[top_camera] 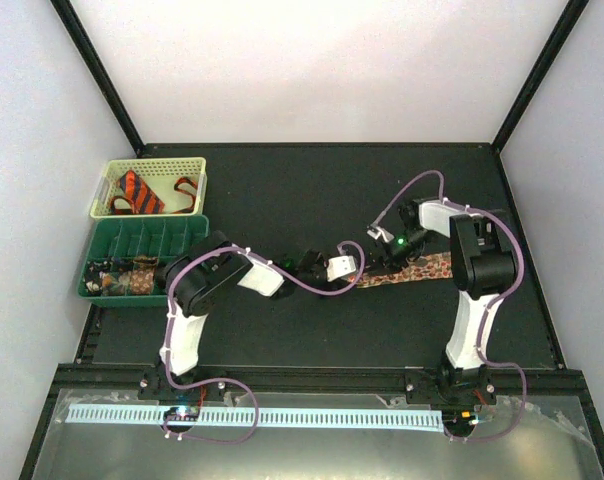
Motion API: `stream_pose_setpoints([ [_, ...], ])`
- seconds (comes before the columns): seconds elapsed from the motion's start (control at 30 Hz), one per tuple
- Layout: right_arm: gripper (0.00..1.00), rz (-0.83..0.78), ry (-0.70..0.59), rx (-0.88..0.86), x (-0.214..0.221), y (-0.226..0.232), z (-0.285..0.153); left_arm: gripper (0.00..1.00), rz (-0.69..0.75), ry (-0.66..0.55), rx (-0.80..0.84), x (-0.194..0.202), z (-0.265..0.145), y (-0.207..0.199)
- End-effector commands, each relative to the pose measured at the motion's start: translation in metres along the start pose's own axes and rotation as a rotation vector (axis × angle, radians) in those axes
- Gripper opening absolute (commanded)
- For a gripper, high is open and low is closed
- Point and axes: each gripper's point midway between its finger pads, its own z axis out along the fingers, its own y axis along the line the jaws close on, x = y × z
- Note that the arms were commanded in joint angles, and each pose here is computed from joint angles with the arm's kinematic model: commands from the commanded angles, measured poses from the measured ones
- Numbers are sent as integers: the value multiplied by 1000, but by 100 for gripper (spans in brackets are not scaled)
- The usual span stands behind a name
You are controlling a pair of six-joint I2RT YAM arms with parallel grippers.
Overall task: Roll the ties
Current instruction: Roll the tie at the center of the board.
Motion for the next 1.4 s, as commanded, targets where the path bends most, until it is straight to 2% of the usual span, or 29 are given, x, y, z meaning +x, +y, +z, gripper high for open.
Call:
stream_pose_setpoints([
  [0.0, 49, -43, -48, -48, -1, 25, -14, 44, -86, 231, -18, 60, -10, -8],
  [0.13, 46, -48, -16, -73, -1, 39, 0, 46, -120, 250, -20, 61, -9, -8],
  [0.27, 45, -45, 9, -57, -5, 34, 14, 46, -122, 249, -22, 61, -8, -7],
  [0.33, 41, -46, 18, -37, -10, 29, 18, 46, -122, 255, -20, 62, -7, -7],
  [0.47, 9, -39, 23, 44, -17, 11, 18, 47, -113, 253, -19, 62, -8, -8],
  [0.5, 3, -36, 20, 59, -17, 8, 16, 47, -109, 250, -18, 61, -8, -8],
  [0.53, 1, -35, 16, 73, -16, 5, 15, 47, -105, 246, -18, 60, -8, -8],
  [0.6, 1, -17, 12, 101, -13, -5, 12, 48, -119, 239, -25, 58, -9, -6],
  [0.7, 1, 13, 28, 127, -6, -21, 13, 66, -134, 178, -18, 37, -8, -1],
  [0.8, 1, 34, 54, 174, 3, -38, 18, 77, -108, 74, -21, 6, -11, 5],
  [0.93, 1, 59, 61, 185, 6, -45, 18, 82, -67, -20, -35, -16, -14, 8],
  [1.13, 1, 70, 74, 204, 10, -46, 20, 83, -52, -64, -10, -15, -1, 3],
  [1.23, 1, 68, 82, 208, 13, -46, 25, 81, -60, -74, 3, -15, 9, -1],
  [1.3, 1, 70, 81, 209, 12, -47, 28, 75, -63, -74, 19, -14, 15, -3],
  [1.37, 1, 63, 73, 205, 10, -46, 28, 65, -57, -57, 24, -10, 18, -3],
])
